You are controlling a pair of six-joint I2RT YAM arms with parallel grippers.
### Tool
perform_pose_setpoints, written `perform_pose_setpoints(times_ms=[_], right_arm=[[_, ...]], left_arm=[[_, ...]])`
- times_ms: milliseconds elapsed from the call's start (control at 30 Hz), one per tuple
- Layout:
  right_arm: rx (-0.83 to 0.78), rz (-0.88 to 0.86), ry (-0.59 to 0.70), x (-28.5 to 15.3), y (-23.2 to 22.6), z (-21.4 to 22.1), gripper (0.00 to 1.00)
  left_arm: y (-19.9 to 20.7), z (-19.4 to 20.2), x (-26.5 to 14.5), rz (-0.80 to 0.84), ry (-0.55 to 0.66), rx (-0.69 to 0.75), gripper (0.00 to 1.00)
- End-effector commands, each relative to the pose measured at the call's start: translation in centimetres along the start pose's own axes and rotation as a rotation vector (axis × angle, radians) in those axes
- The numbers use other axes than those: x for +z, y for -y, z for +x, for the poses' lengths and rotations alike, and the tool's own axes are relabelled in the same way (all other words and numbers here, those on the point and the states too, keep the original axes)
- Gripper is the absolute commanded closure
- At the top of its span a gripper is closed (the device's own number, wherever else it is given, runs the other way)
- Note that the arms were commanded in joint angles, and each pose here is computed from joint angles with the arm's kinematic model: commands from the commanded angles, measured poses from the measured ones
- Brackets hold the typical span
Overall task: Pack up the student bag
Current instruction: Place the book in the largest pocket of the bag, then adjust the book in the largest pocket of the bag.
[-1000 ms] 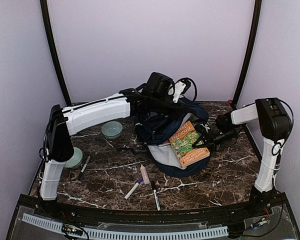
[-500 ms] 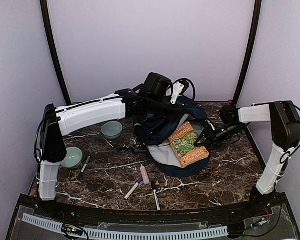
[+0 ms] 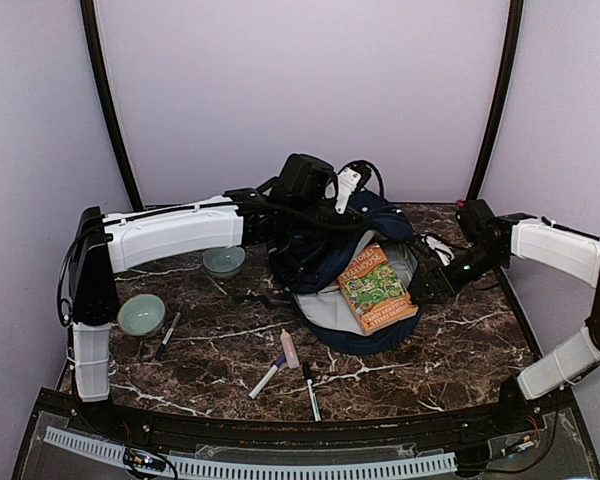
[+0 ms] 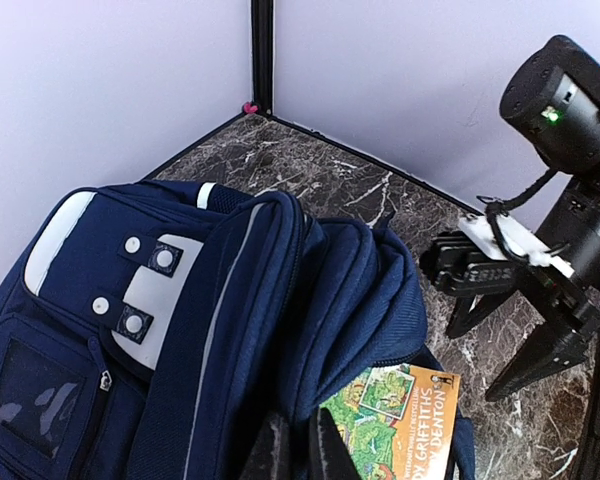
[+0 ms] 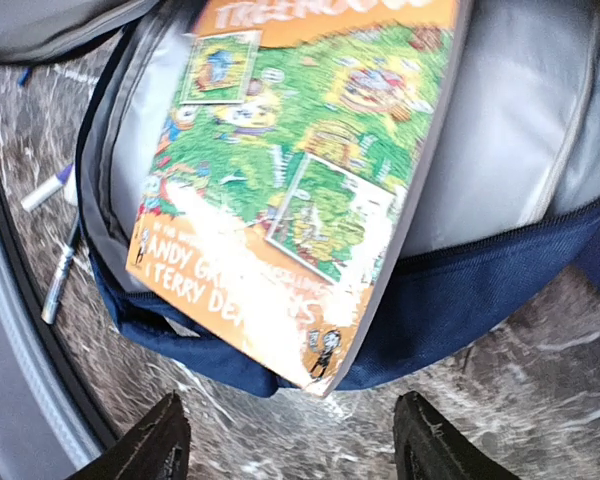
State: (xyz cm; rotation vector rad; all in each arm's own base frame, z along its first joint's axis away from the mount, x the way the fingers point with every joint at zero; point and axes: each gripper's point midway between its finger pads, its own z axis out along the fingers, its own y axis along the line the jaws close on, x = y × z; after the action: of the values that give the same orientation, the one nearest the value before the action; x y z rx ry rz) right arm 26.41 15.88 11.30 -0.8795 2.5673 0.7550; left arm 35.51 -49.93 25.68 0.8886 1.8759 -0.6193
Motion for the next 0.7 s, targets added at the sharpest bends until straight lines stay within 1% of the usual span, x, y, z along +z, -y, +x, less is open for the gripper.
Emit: perform_pose_setpoints(times_ms=[0, 100, 233, 267, 333, 400, 467, 667], right_arm=[[-0.255, 0.066, 0.013, -1.4, -1.4, -0.3, 0.33], [-0.423, 0.098, 0.008, -1.5, -2.4, -0.3, 0.38], [-0.651, 0.251, -0.024, -0.5, -2.0, -0.1, 0.43], [-0.696, 0.304, -0.042, -0.2, -1.6, -0.1, 0.43], [-0.781, 0.355, -0.072, 0.5, -1.4, 0.1, 0.39], [-0.843, 0.399, -0.079, 1.0, -1.2, -0.1, 0.36], [-0.888, 0.432, -0.086, 1.5, -1.0, -0.5, 0.36], [-0.957, 0.511, -0.108, 3.2, -0.7, -1.1, 0.36]], left_arm=[[0.4, -7.5, -5.1, 0.023, 0.215, -0.029, 1.00], [0.5, -7.5, -5.2, 0.030, 0.219, -0.034, 1.00], [0.5, -7.1, -5.4, 0.032, 0.223, -0.042, 1.00], [0.5, -7.0, -5.4, 0.031, 0.221, -0.044, 1.00], [0.6, -6.9, -5.5, 0.034, 0.219, -0.044, 1.00], [0.6, -7.0, -5.6, 0.038, 0.218, -0.045, 1.00], [0.7, -7.0, -5.6, 0.043, 0.220, -0.049, 1.00], [0.9, -7.1, -5.6, 0.054, 0.225, -0.058, 1.00]])
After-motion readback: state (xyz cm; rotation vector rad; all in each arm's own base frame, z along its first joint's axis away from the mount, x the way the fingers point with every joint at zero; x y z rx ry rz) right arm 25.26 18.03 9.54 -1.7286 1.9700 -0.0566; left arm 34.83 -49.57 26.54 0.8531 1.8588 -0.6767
